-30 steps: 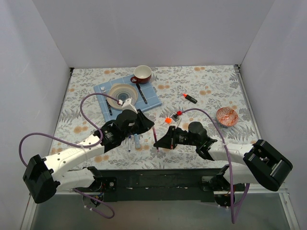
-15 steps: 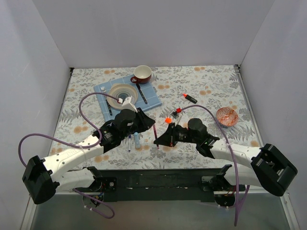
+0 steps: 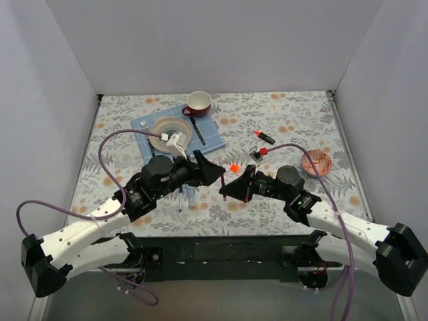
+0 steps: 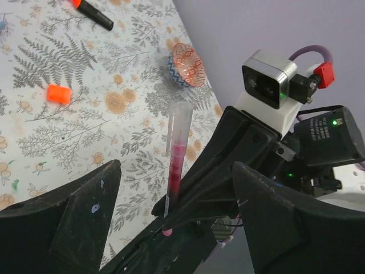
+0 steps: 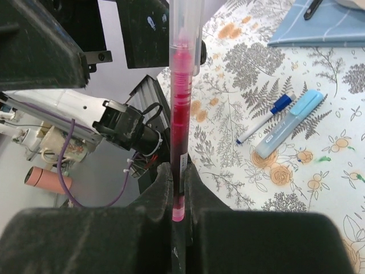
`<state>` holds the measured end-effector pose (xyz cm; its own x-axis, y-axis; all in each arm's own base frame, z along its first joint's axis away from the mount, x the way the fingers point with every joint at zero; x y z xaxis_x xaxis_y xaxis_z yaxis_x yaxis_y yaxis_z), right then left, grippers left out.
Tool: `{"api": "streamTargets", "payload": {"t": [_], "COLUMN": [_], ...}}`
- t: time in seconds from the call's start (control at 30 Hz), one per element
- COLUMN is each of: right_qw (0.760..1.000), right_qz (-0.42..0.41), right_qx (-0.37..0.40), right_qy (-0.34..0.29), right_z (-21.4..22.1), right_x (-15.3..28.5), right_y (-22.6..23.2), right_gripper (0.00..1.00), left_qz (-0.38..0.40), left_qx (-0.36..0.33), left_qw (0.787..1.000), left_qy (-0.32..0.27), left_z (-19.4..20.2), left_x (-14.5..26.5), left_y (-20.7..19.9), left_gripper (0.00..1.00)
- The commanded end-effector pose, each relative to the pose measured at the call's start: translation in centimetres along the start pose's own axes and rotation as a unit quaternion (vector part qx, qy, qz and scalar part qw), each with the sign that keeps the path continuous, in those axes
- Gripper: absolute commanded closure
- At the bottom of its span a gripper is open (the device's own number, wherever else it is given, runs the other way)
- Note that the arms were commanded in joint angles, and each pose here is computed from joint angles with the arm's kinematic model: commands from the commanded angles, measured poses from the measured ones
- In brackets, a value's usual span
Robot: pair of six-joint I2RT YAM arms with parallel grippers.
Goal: Insert the pens into the pen caps
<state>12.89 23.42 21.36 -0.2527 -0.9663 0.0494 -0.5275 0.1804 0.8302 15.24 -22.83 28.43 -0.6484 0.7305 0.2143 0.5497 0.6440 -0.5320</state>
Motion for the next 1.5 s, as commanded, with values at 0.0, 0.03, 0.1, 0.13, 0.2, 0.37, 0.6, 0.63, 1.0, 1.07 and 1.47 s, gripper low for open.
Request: {"api": "streamTargets", "payload": {"t": [0.0,0.03,0.1,0.13,0.2,0.37,0.6,0.63,1.0,1.07,1.47], "right_qw": [0.999,0.999,0.998,0.998,0.998,0.998,0.997,0.997,0.997,0.997,0.996], "right_qz": [-0.027,-0.029,-0.037,-0.038,-0.043,-0.051,-0.056,-0.057,-0.069,-0.070,-0.067], "right_qx": [0.037,0.038,0.041,0.041,0.043,0.046,0.044,0.044,0.044,0.044,0.052], "right_qy": [-0.005,-0.005,-0.005,-0.006,-0.009,-0.008,-0.006,-0.006,0.000,0.002,-0.017], "right_z": [-0.5,-0.4,-0.2,-0.2,-0.1,0.1,0.2,0.2,0.2,0.1,-0.8], "right_x": [0.8,0.9,1.4,1.5,1.9,2.6,2.8,2.8,2.9,2.9,2.5], "right_y": [1.5,1.6,1.9,1.9,2.3,2.8,3.1,3.1,3.6,3.7,4.2], "right_gripper": [0.99,0.99,0.99,0.99,0.99,0.99,0.99,0.99,0.99,0.99,0.99], "left_qz": [0.067,0.071,0.081,0.084,0.086,0.088,0.132,0.133,0.138,0.134,0.174], "left_qx": [-0.047,-0.051,-0.060,-0.061,-0.063,-0.071,-0.084,-0.086,-0.099,-0.100,-0.111], "left_qw": [0.996,0.996,0.994,0.994,0.993,0.992,0.985,0.985,0.984,0.984,0.978], "left_qy": [-0.027,-0.027,-0.030,-0.036,-0.041,-0.059,-0.072,-0.066,-0.055,-0.058,-0.022], "left_z": [-1.6,-1.6,-2.1,-2.5,-2.8,-3.8,-4.6,-4.5,-4.5,-4.5,-2.9], "left_x": [0.9,0.9,0.9,0.9,0.8,0.6,0.4,0.0,-0.7,-0.6,-0.7], "left_y": [-1.7,-1.8,-2.2,-2.4,-2.6,-3.1,-4.3,-4.3,-4.5,-4.4,-4.4], "left_gripper": [0.21,0.21,0.21,0.21,0.21,0.23,0.31,0.33,0.55,0.53,1.00]}}
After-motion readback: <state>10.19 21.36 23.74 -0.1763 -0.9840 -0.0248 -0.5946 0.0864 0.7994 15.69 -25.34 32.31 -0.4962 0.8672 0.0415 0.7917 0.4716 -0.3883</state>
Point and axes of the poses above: each gripper's point midway between its finger pads, its own x axis back along the fingers, its own y axis along the line the jaws close on, z = x × y, the point moved 8 cm from there along x, back along the fingers, and after that the axes turned 14 degrees about -x, right-handed, at the moved point
